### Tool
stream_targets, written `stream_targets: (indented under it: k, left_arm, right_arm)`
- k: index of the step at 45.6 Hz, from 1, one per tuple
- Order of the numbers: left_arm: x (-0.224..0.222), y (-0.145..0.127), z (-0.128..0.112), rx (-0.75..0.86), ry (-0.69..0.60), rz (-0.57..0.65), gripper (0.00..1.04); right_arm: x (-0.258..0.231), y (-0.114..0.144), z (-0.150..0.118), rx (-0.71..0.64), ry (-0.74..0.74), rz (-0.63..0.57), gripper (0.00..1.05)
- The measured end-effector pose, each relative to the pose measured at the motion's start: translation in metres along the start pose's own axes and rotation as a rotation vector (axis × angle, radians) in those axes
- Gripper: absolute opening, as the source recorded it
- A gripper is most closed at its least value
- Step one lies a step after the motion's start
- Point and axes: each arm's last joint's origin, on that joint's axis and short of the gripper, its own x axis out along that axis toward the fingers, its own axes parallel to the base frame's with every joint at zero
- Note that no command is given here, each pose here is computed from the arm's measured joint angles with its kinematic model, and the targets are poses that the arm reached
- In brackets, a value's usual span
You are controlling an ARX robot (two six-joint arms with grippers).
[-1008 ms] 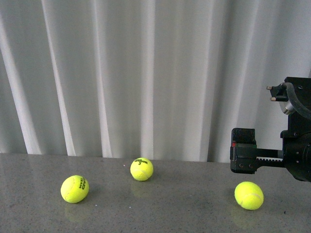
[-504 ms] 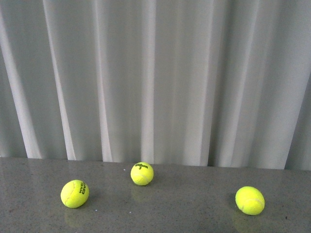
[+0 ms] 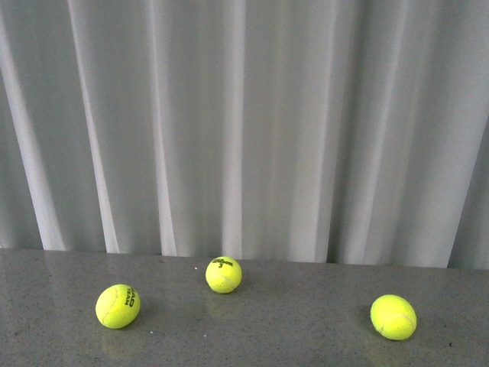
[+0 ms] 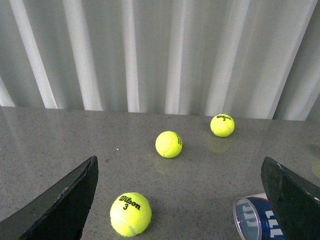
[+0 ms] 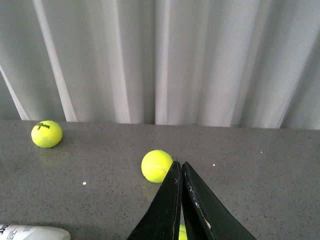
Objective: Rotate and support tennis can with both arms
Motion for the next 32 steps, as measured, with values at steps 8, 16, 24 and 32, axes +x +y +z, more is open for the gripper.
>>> stream_targets:
  k: [8, 16, 24, 32]
  left_arm:
    - [0.0, 0.0, 0.0, 0.0, 0.0, 0.0, 0.98]
    - [0.0, 0.0, 0.0, 0.0, 0.0, 0.0, 0.98]
    - [0.0, 0.0, 0.0, 0.0, 0.0, 0.0, 0.98]
    - [0.0, 0.0, 0.0, 0.0, 0.0, 0.0, 0.98]
  right_arm:
    - [-0.018, -0.013, 0.0, 0.001, 0.001, -0.005, 0.03]
    - [-0.029, -0.013, 0.0, 0.001, 0.002, -0.003, 0.03]
    - [-0.038, -0.013, 0.0, 0.001, -0.001, -0.002, 0.03]
    - [-0.046, -0.013, 0.002, 0.001, -0.008, -0.002, 0.03]
